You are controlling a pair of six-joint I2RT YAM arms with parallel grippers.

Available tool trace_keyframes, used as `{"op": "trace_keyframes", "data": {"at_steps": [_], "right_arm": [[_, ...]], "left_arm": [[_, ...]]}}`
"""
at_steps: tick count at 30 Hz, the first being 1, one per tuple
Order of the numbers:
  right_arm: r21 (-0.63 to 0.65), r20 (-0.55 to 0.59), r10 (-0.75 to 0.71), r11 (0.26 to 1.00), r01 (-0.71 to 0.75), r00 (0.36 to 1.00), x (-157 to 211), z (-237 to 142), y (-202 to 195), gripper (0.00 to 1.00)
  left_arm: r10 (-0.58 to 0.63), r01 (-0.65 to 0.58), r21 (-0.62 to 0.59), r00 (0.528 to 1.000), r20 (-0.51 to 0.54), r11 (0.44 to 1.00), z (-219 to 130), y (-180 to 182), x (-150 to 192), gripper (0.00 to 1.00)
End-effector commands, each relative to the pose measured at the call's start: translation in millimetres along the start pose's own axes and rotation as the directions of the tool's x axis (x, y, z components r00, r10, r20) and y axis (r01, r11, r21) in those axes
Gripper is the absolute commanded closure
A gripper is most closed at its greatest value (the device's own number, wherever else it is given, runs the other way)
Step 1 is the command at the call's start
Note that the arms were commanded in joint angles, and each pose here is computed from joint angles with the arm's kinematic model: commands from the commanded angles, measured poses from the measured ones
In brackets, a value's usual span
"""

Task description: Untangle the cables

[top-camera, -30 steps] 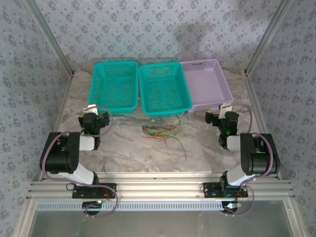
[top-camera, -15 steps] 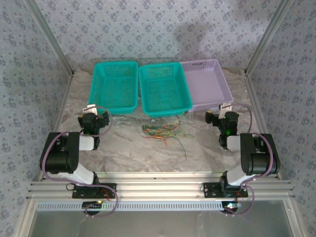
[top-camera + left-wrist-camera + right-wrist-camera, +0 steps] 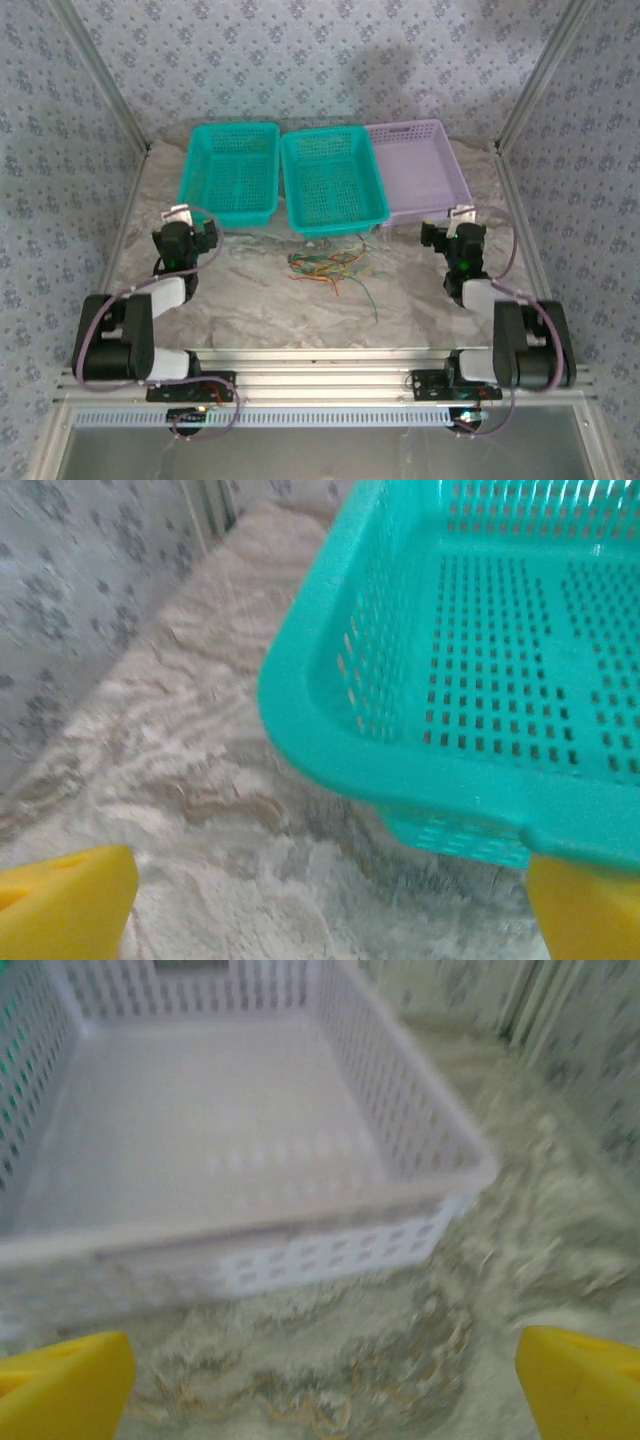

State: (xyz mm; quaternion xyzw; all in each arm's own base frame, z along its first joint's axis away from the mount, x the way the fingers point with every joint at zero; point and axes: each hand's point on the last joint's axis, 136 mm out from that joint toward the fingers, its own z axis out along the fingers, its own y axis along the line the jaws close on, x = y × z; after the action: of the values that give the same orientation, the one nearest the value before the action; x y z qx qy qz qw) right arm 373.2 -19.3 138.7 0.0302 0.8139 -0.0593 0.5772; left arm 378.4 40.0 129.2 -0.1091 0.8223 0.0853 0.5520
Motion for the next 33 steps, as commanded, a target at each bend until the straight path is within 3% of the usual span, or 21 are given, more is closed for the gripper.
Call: {"op": "trace_keyframes", "data": {"at_steps": [1, 4, 8, 10, 12, 13, 16, 20, 23, 28, 33], "right_arm": [[0.092, 0.05, 0.1, 0.99, -0.104, 0.994, -44.2, -28.4, -14.3, 0.0], [0.04, 0.053, 0.328, 0.943, -0.33, 0.943, -78.6, -54.6, -12.4, 0.0], [0.059, -0.043, 0.616, 0.787, -0.614, 0.786, -69.8, -87.3, -16.7, 0.0], [-0.093, -0.015, 0.588, 0.805, -0.587, 0.809, -84.1, -93.2, -3.3, 0.0], [-0.127, -0.01, 0.594, 0.798, -0.59, 0.805, -88.3, -100.1, 2.5, 0.0], [-0.171, -0.036, 0.572, 0.804, -0.569, 0.819, -90.7, -102.5, 12.2, 0.0], [-0.244, -0.173, 0.466, 0.833, -0.496, 0.868, -81.4, -108.2, 47.9, 0.0], [-0.28, -0.305, 0.28, 0.887, -0.367, 0.91, -43.4, -122.8, 95.1, 0.0], [-0.355, -0.378, 0.191, 0.874, -0.333, 0.906, -15.2, -138.4, 131.3, 0.0], [-0.474, -0.45, 0.06, 0.83, -0.295, 0.891, 22.9, -154.8, 184.5, 0.0], [-0.512, -0.524, -0.04, 0.813, -0.278, 0.851, 59.4, -155.6, 217.6, 0.0]], "left_arm": [[-0.129, 0.129, -0.071, 0.992, -0.006, 0.989, -21.2, 13.8, -27.2, 0.0], [-0.251, 0.249, -0.052, 0.968, -0.025, 0.967, -37.3, 9.8, -44.5, 0.0], [-0.486, 0.47, -0.134, 0.863, -0.137, 0.872, -60.5, 14.6, -44.8, 0.0], [-0.544, 0.51, -0.198, 0.818, -0.188, 0.837, -73.2, 19.3, -37.7, 0.0], [-0.647, 0.572, -0.324, 0.731, -0.215, 0.754, -88.5, 33.6, -20.7, 0.0], [-0.652, 0.586, -0.291, 0.714, -0.256, 0.756, -89.8, 26.9, -19.5, 0.0], [-0.604, 0.604, -0.131, 0.707, -0.367, 0.787, -102.1, -5.7, -22.1, 0.0], [-0.468, 0.519, 0.007, 0.776, -0.423, 0.854, -133.3, -38.9, -16.6, 0.0], [-0.371, 0.464, 0.077, 0.786, -0.494, 0.882, -152.5, -62.4, 0.0, 0.01], [-0.236, 0.421, 0.185, 0.762, -0.604, 0.888, -170.4, -109.8, 32.1, 0.01], [-0.094, 0.344, 0.247, 0.732, -0.675, 0.906, -173.3, -151.9, 63.4, 0.01]]}}
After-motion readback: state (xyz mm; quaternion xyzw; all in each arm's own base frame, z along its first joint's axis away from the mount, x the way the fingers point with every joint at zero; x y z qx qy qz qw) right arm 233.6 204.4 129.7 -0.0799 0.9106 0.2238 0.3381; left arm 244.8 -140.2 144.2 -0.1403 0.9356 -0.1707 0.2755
